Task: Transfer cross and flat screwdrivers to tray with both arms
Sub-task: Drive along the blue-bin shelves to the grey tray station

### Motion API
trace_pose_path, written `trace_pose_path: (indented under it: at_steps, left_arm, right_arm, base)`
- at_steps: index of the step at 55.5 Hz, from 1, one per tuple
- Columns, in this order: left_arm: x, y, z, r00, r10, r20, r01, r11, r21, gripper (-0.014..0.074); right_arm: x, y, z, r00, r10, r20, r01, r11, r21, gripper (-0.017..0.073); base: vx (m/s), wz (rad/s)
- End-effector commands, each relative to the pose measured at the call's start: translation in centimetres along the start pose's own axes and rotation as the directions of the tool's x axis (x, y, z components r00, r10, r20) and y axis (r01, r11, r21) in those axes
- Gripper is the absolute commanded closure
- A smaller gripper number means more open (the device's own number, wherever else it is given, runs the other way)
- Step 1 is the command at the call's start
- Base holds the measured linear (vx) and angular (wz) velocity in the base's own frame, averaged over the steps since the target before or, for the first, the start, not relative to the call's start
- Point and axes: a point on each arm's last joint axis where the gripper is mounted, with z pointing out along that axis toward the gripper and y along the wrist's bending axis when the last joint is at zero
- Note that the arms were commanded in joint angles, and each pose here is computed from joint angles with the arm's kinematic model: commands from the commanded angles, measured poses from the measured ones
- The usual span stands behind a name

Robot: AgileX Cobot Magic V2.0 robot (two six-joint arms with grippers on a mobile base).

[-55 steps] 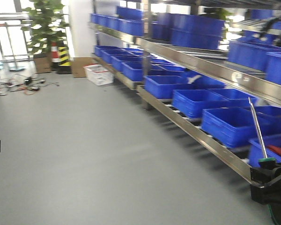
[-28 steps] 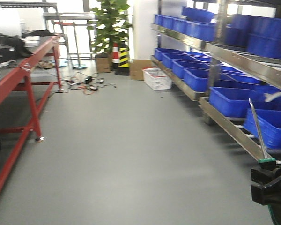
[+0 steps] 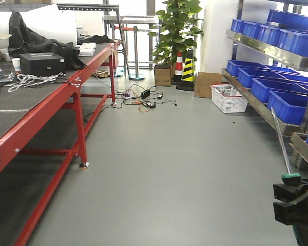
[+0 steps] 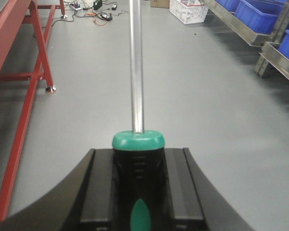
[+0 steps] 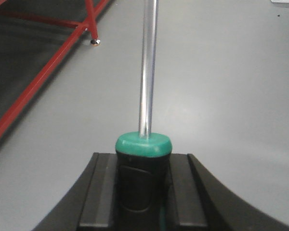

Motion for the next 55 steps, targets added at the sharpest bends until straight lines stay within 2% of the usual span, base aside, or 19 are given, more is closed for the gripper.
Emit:
trace_pose_path:
  at_steps: [1,20,55]
  left_arm:
    - [-1.79,-0.19,-0.93,0.991,-0.016,0.13,0.016,1.0,0.001,0.0594]
    - [-1.79,-0.19,-0.93,0.991,-0.016,0.13,0.016,1.0,0.001,0.0594]
    - [-1.79,-0.19,-0.93,0.991,-0.016,0.13,0.016,1.0,0.001,0.0594]
  right_arm:
    - [-1.73,0.02,-0.96,0.992,-0.009,0.127,0.01,1.0,-0.004,0.0567]
    - [-1.73,0.02,-0.96,0.992,-0.009,0.127,0.01,1.0,-0.004,0.0567]
    - [-1.72,0.02,-0.96,0.992,-0.009,0.127,0.01,1.0,-0.004,0.0567]
  base:
    - [0.59,0.02]
    - [0.56,-0.24]
    - [0.49,-0.65]
